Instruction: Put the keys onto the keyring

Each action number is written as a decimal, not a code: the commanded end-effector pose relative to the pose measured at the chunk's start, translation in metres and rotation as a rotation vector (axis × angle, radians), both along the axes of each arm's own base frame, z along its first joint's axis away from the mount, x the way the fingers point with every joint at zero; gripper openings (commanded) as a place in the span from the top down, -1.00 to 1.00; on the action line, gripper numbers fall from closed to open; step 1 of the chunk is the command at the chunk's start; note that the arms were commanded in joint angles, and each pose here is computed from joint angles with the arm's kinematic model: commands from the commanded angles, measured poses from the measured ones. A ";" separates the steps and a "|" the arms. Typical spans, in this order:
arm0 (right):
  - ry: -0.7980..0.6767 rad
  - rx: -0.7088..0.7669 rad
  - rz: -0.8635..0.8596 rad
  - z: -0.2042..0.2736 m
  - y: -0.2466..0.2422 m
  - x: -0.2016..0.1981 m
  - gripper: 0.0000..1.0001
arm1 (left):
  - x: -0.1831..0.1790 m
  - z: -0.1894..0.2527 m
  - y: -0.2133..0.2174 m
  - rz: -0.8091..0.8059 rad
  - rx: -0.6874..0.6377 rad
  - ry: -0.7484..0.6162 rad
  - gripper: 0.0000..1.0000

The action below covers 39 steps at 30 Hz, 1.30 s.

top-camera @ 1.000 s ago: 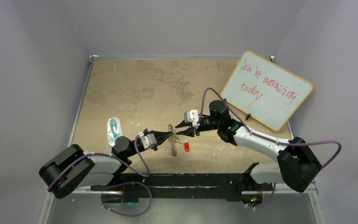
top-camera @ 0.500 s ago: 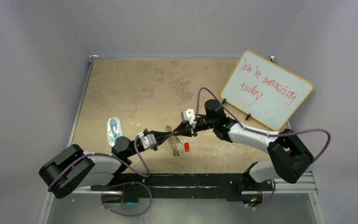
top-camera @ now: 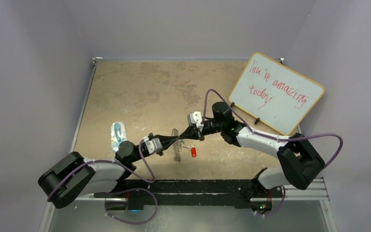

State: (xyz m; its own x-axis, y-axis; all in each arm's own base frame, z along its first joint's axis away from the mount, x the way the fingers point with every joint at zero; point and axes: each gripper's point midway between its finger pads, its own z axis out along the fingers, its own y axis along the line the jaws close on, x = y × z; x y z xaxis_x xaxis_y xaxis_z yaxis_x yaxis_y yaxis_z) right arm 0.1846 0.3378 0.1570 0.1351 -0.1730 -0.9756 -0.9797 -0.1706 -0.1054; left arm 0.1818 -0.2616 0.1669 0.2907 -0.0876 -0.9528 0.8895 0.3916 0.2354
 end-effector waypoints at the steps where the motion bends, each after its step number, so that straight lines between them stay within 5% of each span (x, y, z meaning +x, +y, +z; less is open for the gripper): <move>1: -0.023 0.005 -0.031 0.018 0.006 0.010 1.00 | 0.005 0.033 -0.005 0.002 -0.067 -0.047 0.99; 16: 0.097 -0.168 -0.154 0.025 0.008 0.038 1.00 | 0.030 0.036 -0.016 0.064 -0.027 0.226 0.12; 32: 0.103 -0.257 -0.322 0.000 -0.017 0.043 1.00 | 0.033 0.049 -0.013 0.092 -0.006 0.264 -0.09; 39: 0.136 -0.352 -0.307 -0.020 -0.020 0.044 1.00 | 0.041 0.025 -0.016 0.105 0.100 0.225 -0.09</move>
State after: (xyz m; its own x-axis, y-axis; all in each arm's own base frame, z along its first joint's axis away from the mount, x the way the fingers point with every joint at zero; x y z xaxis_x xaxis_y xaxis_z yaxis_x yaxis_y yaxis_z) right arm 0.2306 0.3239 0.1521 -0.0651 -0.4389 -0.8962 -0.9924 0.1228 0.0120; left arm 0.2159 -0.2725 0.1940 0.0253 -0.0253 -0.9994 0.8784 0.4778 0.0101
